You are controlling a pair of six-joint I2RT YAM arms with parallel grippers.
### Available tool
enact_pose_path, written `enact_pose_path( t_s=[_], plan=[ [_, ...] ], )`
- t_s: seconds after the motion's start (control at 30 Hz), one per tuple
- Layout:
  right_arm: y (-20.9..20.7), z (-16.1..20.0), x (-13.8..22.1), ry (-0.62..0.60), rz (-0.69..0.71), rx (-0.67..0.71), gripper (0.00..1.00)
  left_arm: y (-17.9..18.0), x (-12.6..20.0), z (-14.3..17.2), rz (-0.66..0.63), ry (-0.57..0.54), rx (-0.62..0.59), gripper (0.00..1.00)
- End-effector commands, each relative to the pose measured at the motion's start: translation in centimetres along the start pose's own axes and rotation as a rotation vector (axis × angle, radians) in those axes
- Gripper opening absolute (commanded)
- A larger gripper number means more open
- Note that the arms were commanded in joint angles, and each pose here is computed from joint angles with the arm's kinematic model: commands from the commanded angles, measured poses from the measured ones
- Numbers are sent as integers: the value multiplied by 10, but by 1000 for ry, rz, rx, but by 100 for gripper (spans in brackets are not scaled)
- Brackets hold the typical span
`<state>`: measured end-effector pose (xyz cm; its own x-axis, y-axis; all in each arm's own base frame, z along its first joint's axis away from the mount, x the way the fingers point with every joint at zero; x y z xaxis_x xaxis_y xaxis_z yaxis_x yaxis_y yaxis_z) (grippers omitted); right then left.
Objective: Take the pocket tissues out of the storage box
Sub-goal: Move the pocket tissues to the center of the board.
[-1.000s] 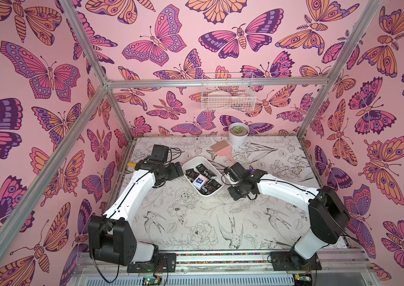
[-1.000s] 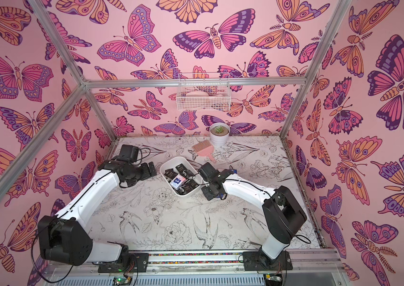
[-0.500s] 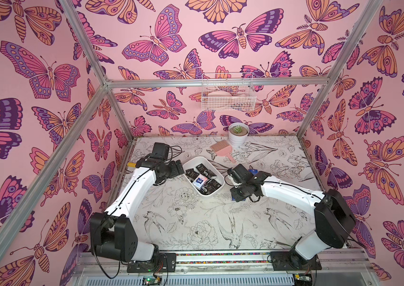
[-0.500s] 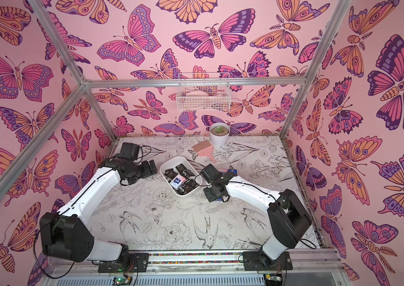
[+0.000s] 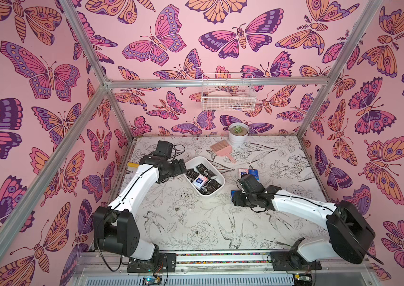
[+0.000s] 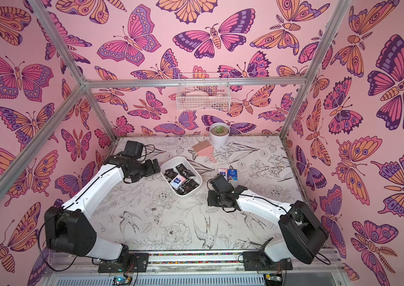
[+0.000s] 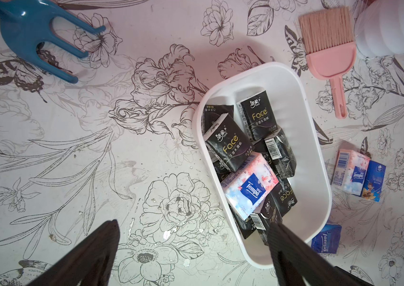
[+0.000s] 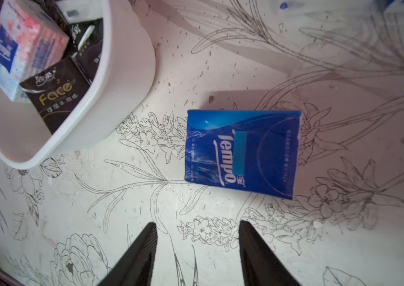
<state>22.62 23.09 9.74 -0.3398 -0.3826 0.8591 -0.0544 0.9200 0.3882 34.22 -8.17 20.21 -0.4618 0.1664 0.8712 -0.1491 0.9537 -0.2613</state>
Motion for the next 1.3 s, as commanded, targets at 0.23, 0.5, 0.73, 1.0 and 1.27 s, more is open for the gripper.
enact_pose_path(
  t_s=[0.23,0.5,0.73,1.0,1.27],
  plan=[
    [-5,-22,-22,-44,-103,-219,59,0,4,2,-2,6,-24,100],
    [-20,-34,-20,-58,-87,-249,60,0,3,1,-7,6,-30,100],
    [-38,-47,-3,-74,-51,-240,60,1,4,2,-11,4,-33,100],
    [-38,-46,17,-109,-60,-240,60,0,3,2,-7,8,-26,100],
    [-44,-42,-9,-100,-80,-308,59,1,2,3,-7,12,-30,100]
  ],
)
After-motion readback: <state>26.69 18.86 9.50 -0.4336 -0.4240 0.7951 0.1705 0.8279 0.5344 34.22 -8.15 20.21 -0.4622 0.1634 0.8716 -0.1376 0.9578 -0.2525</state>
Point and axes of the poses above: each gripper's point midway between its finger pads, its own x axis back along the fingers, its own y axis along the line the jaws close on, z = x × y, the point moved 4 cm from there along x, back along the fingers, and after that the axes turned 4 degrees about -x, right-handed, at the moved point
